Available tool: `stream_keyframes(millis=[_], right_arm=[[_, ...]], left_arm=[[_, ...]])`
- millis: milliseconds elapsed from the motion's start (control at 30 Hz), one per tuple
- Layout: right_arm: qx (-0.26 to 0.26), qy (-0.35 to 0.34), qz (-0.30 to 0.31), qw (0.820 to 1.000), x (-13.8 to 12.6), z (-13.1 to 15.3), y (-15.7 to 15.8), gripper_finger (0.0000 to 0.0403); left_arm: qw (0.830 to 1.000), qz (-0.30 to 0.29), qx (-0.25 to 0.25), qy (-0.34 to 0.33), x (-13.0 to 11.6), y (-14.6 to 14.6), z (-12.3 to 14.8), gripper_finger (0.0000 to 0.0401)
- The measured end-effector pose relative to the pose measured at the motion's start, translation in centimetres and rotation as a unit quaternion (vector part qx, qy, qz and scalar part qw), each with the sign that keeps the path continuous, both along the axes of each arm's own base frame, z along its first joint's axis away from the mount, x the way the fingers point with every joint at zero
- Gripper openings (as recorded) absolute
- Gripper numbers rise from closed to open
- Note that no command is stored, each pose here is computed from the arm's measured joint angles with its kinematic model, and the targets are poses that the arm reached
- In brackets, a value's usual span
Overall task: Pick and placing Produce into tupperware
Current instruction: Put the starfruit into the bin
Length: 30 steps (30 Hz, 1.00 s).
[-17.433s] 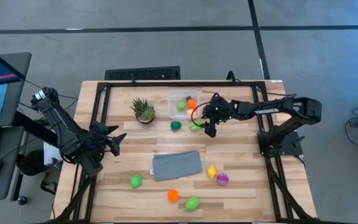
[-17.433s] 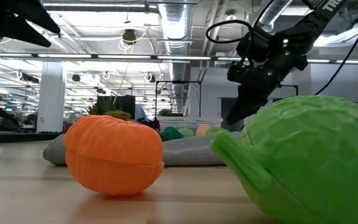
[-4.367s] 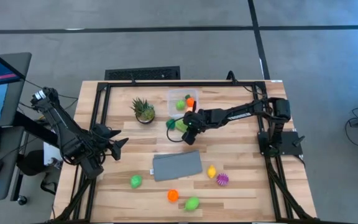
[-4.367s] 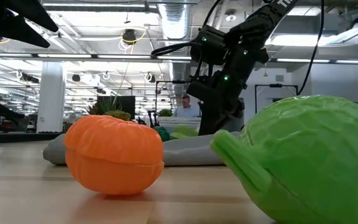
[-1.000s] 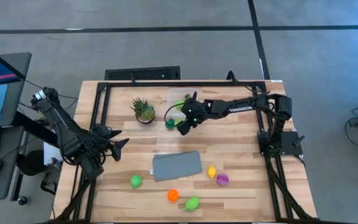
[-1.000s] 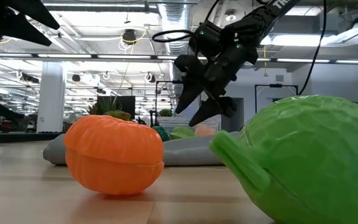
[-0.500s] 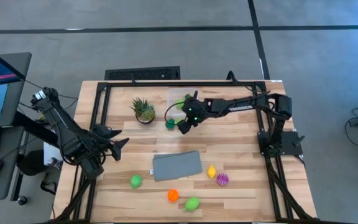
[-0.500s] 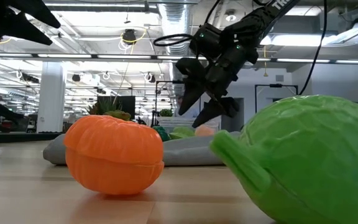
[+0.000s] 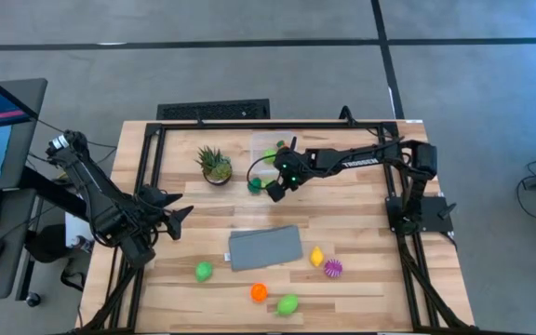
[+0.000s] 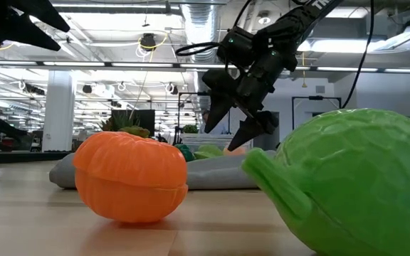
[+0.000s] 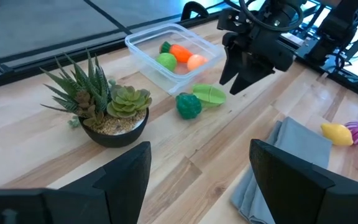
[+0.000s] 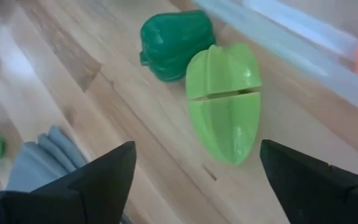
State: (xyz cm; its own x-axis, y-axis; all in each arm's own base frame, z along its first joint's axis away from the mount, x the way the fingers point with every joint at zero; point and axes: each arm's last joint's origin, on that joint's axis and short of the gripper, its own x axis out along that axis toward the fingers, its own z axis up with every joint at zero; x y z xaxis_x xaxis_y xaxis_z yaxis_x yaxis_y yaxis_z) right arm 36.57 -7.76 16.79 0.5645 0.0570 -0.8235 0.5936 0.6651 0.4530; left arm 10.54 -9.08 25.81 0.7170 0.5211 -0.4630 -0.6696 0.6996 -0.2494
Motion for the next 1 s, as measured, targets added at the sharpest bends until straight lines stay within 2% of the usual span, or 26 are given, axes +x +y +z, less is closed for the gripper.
stream_keyframes(millis=[133, 467, 1000], right_arm=[[-0.019, 0.004, -0.013, 1.000, 0.00, -0.02, -0.08, 0.0382], [-0.046, 0.014, -0.039, 0.998, 0.03, -0.06, 0.25, 0.0384], [-0.066, -0.010, -0.032, 0.997, 0.54, 0.23, 0.63, 0.0377]], left_arm=[[1.000, 0.000, 0.000, 0.000, 0.00, 0.00, 0.00, 0.0263], [1.000, 0.000, 0.001, 0.000, 0.00, 0.00, 0.00, 0.0263], [1.000, 0.000, 0.001, 0.000, 0.00, 0.00, 0.00, 0.0263]])
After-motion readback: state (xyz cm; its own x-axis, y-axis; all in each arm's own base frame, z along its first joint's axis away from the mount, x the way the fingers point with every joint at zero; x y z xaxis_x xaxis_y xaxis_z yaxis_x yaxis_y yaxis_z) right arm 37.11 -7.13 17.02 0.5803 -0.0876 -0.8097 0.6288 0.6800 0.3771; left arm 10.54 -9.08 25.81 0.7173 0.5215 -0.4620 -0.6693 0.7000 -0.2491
